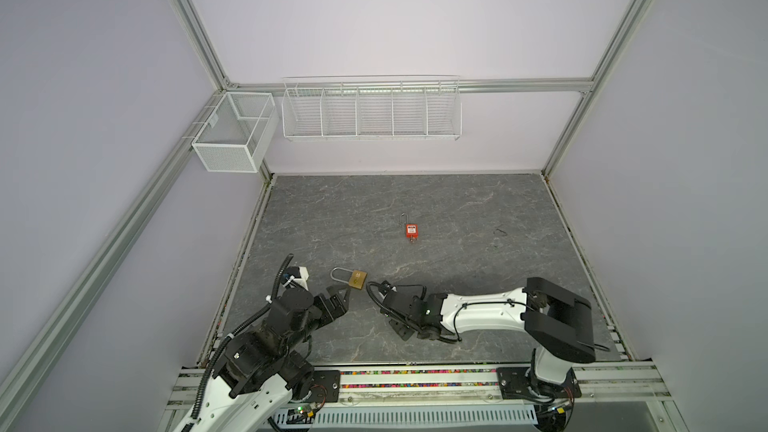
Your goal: Unlock with the key
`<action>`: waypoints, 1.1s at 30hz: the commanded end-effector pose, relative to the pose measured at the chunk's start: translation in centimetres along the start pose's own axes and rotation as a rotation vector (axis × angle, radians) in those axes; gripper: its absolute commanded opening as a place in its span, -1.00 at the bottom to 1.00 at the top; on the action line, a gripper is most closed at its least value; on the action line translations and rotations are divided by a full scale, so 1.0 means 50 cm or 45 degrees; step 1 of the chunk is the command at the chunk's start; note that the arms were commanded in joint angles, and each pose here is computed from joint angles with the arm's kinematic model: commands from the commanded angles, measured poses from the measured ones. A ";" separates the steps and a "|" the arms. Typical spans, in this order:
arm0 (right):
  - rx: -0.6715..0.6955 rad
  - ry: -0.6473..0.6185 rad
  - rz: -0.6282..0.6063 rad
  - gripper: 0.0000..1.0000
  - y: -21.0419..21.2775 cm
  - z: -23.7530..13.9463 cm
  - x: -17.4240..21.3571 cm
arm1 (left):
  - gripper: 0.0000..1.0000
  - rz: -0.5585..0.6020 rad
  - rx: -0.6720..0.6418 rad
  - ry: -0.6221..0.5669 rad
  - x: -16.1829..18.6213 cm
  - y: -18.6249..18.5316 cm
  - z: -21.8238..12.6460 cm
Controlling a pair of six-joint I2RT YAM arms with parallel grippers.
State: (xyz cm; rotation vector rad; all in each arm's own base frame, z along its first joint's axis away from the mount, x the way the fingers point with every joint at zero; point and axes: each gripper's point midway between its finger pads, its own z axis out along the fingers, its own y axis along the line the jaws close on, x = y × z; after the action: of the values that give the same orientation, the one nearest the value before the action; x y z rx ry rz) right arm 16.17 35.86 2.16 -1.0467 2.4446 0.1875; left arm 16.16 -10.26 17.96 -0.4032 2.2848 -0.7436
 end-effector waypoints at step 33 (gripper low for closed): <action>0.038 0.005 -0.150 -0.87 -0.008 0.011 -0.021 | 0.99 -0.055 -0.022 -0.032 0.001 0.019 0.006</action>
State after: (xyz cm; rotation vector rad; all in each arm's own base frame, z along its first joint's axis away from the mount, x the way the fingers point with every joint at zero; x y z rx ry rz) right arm 17.22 36.98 1.91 -1.1589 2.3647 0.0983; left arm 16.24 -9.84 17.94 -0.4427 2.2632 -0.7440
